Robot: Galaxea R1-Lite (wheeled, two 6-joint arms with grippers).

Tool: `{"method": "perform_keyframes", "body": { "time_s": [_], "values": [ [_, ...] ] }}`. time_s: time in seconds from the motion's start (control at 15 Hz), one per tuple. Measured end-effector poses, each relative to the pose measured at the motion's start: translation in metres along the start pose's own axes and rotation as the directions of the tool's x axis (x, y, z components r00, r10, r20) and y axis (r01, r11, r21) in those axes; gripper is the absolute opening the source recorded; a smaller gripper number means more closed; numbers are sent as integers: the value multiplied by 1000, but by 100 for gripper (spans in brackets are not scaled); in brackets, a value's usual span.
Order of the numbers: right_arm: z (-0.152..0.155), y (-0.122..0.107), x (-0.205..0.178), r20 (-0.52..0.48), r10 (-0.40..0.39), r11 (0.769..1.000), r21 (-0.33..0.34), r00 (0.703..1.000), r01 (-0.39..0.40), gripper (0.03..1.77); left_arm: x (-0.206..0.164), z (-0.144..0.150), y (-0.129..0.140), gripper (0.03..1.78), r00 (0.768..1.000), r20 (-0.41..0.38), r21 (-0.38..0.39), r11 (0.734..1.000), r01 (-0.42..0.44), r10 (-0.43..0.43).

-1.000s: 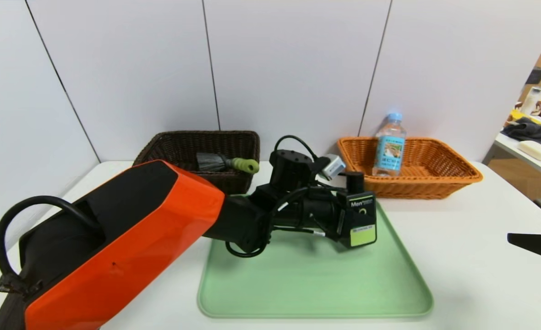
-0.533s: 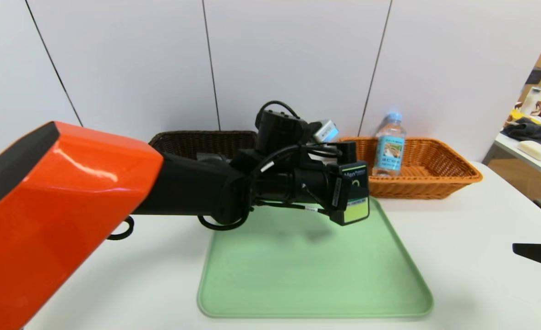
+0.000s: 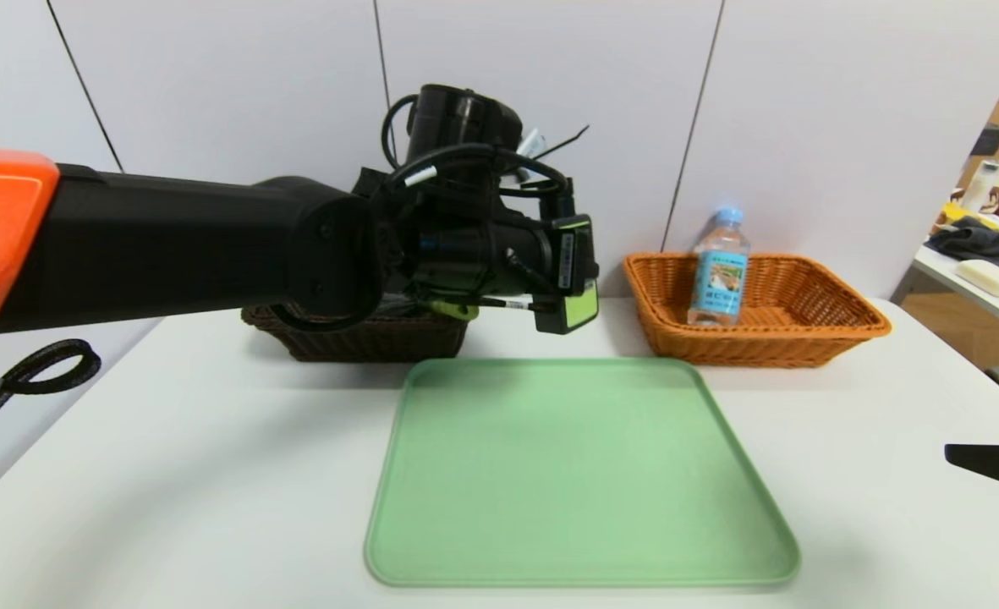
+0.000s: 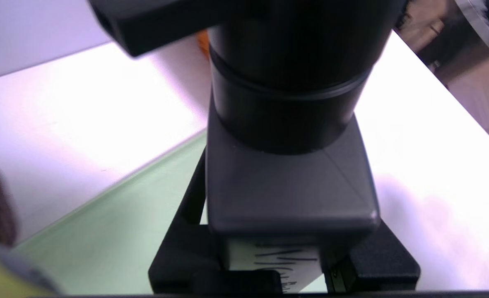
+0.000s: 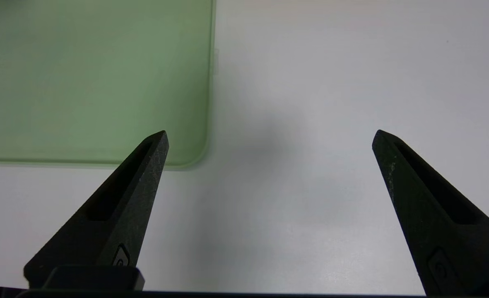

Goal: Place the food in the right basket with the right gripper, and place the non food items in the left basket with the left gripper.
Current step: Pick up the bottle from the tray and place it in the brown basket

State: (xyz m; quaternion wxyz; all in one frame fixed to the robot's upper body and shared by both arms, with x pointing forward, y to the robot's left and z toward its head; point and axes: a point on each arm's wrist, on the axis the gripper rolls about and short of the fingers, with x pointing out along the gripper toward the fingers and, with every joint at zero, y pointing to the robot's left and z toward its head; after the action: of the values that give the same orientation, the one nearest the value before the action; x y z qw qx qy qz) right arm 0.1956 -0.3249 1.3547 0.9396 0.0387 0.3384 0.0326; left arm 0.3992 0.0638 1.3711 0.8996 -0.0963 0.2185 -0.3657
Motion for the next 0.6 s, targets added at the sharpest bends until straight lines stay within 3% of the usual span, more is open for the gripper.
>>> {"method": "perform_keyframes", "body": {
  "time_s": [0.4,0.6],
  "values": [
    [3,1,0,3,23,1000,-2,1000,-23,170,-23,21,40,61,982,17,-149,971,-185,189],
    [3,1,1,-4,31,1000,-2,1000,-31,170,-40,30,55,61,962,37,-262,932,-252,271]
  ]
}}
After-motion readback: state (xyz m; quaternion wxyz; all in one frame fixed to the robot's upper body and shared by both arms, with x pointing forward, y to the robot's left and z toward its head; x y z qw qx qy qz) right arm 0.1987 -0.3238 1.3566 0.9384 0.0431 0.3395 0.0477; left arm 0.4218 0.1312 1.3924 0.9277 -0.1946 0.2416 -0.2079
